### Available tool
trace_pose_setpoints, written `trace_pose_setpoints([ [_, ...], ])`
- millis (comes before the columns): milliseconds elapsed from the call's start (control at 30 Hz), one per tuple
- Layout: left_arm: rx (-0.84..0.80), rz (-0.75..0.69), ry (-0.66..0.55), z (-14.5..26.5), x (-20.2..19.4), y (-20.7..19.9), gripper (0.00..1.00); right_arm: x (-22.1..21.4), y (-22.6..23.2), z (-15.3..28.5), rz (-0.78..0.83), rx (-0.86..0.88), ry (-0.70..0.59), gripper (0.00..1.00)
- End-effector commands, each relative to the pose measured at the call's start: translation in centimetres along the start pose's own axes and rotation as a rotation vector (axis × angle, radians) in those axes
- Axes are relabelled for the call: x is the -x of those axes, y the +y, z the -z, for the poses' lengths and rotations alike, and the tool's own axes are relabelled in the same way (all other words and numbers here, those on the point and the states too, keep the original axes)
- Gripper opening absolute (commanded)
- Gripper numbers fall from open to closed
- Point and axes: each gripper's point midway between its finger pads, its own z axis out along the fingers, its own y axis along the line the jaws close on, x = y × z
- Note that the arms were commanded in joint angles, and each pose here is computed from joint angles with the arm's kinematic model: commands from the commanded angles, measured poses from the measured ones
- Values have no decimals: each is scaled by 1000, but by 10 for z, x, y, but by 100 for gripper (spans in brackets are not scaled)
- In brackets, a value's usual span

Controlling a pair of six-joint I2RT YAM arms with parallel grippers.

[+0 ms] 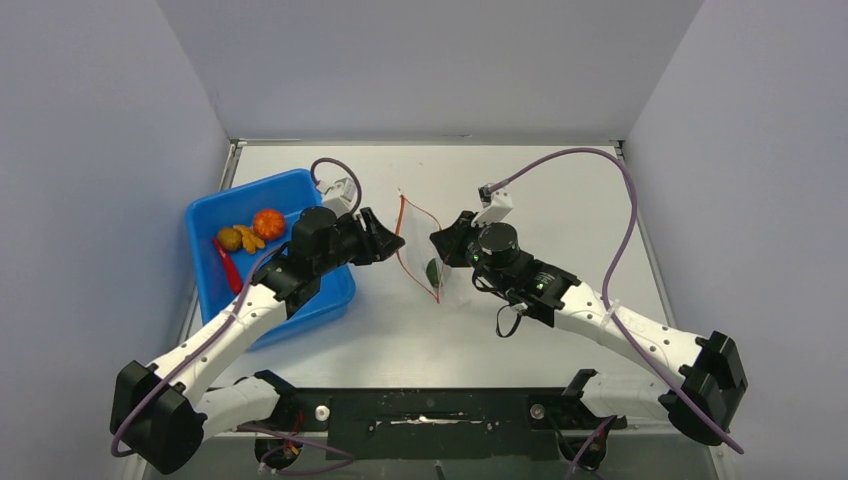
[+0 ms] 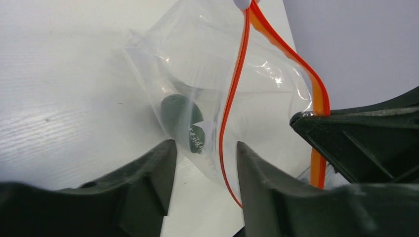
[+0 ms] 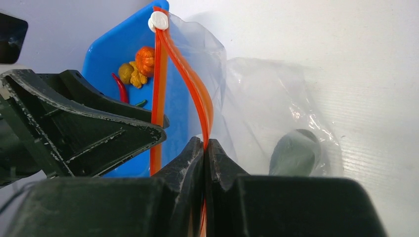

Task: Place the food in the zip-top bag and seal the zipper
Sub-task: Place the fake fruit in the zipper food storage bag.

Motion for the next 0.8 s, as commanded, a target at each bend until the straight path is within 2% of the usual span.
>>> trace_pose_setpoints([
  [0,-50,3,-19,1,6,-11,36,30,20,0,-33,36,-89,0],
  [133,-97,9,-41,4,15,-25,8,26,11,-2,-13,1,-79,0],
  [200,-116,2,-47,6,21,-33,0,28,4,0,6,-35,-87,0],
  [400,-169,-11,-90,-3,35,-46,0,52,-43,21,85,-216,-144,0],
  [567,-245,-34,-33,-32,42,-69,0,91,-84,64,42,-364,-269,0],
  [667,-291,-38,11,-46,40,-83,0,92,-87,77,11,-327,-320,0],
  [767,-342,-33,32,-54,35,-95,0,83,-87,79,-21,-306,-310,0],
])
